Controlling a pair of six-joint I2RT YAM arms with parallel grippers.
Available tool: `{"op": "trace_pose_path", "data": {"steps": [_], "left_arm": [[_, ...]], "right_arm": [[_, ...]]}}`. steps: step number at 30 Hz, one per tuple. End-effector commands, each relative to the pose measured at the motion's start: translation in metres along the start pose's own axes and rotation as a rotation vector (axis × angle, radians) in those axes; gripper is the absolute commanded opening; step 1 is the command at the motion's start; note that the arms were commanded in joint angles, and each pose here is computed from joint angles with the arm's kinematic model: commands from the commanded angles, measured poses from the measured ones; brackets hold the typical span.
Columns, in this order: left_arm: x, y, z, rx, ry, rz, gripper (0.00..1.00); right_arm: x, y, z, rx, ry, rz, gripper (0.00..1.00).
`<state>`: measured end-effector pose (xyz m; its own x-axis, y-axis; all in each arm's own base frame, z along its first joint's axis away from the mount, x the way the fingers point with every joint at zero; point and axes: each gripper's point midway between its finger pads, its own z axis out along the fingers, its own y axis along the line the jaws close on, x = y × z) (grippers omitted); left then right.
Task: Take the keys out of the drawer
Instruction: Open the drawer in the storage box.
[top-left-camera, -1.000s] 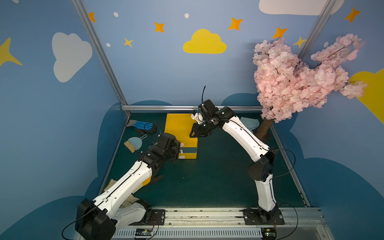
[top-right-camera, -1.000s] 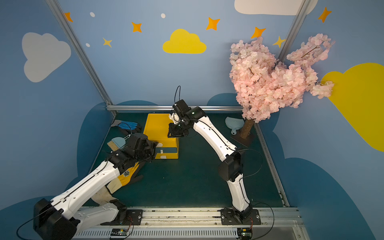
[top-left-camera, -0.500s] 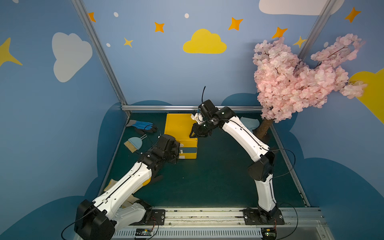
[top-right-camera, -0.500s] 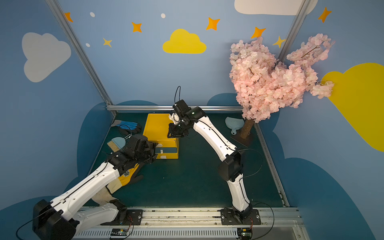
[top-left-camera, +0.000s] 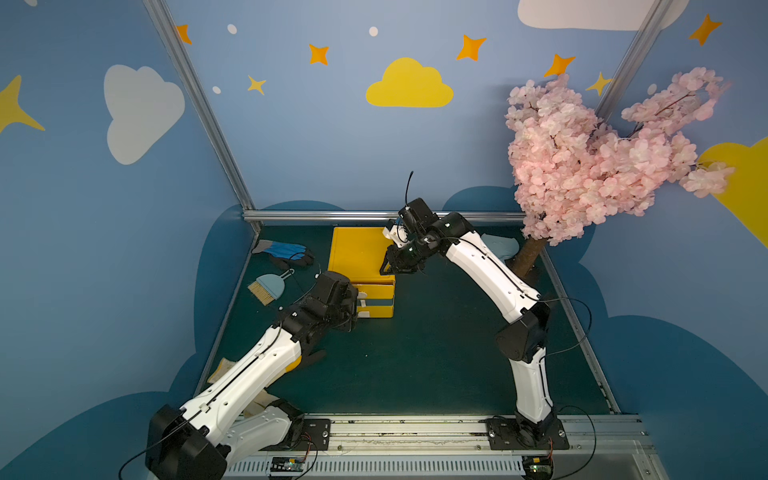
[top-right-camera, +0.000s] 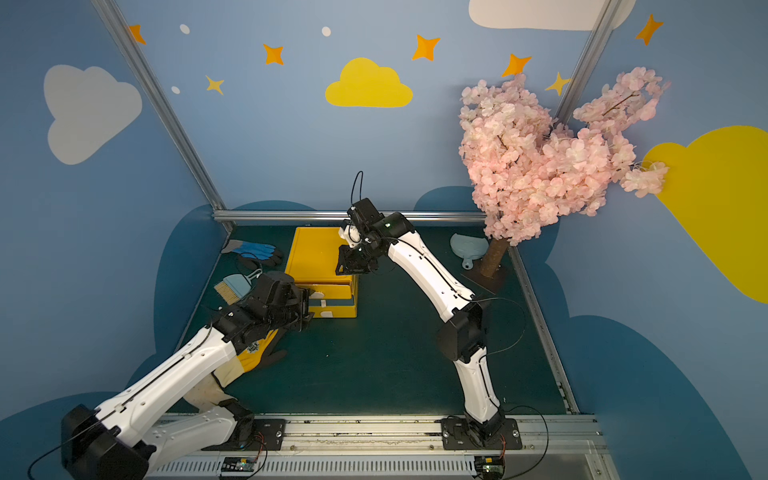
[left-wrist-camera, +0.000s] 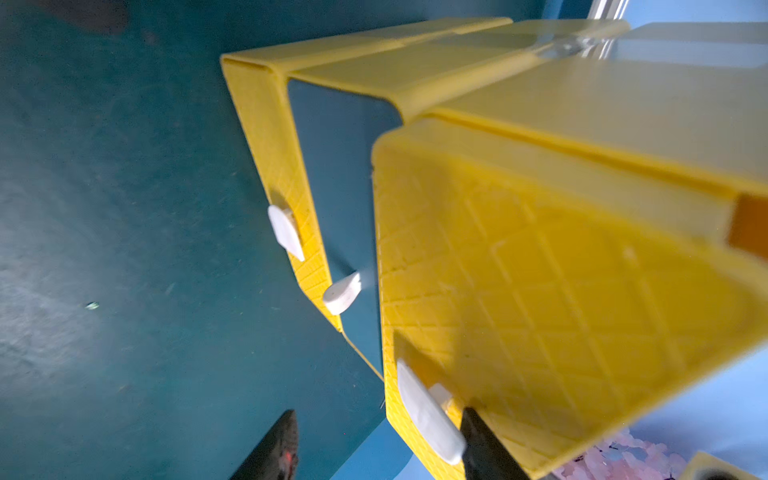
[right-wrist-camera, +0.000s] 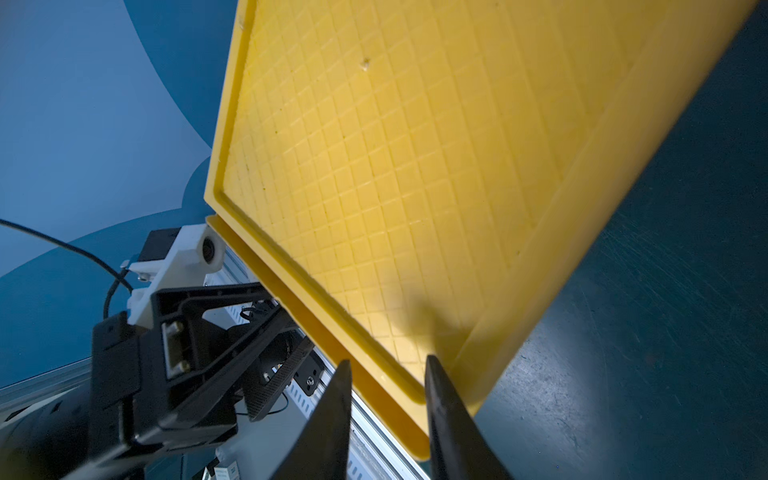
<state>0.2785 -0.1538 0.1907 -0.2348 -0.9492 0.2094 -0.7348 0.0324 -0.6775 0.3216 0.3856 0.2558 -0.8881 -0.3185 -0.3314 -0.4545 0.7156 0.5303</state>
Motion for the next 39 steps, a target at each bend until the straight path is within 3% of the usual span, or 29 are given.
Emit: {"op": "trace_pose_path", "data": {"steps": [1, 11, 17, 22, 39], "left_arm": [[-0.015, 0.042, -0.014, -0.13, -0.049, -0.03, 0.62], [0.003, 0.052, -0.053, -0.133, 0.0, -0.046, 0.63], [0.005, 0.01, -0.072, -0.016, -0.051, -0.008, 0.64], [0.02, -0.017, -0.056, 0.02, -0.034, 0.026, 0.65], [0.002, 0.0, -0.018, -0.064, -0.05, -0.036, 0.65]], "right_arm": [[0.0, -0.008, -0.009, 0.013, 0.005, 0.013, 0.33], [0.004, -0.004, -0.001, -0.024, 0.041, 0.052, 0.32], [0.001, 0.004, -0.009, -0.033, 0.015, 0.042, 0.32], [0.0, 0.004, -0.012, -0.024, 0.006, 0.038, 0.32], [-0.002, -0.002, 0.003, -0.017, 0.02, 0.067, 0.31]]}}
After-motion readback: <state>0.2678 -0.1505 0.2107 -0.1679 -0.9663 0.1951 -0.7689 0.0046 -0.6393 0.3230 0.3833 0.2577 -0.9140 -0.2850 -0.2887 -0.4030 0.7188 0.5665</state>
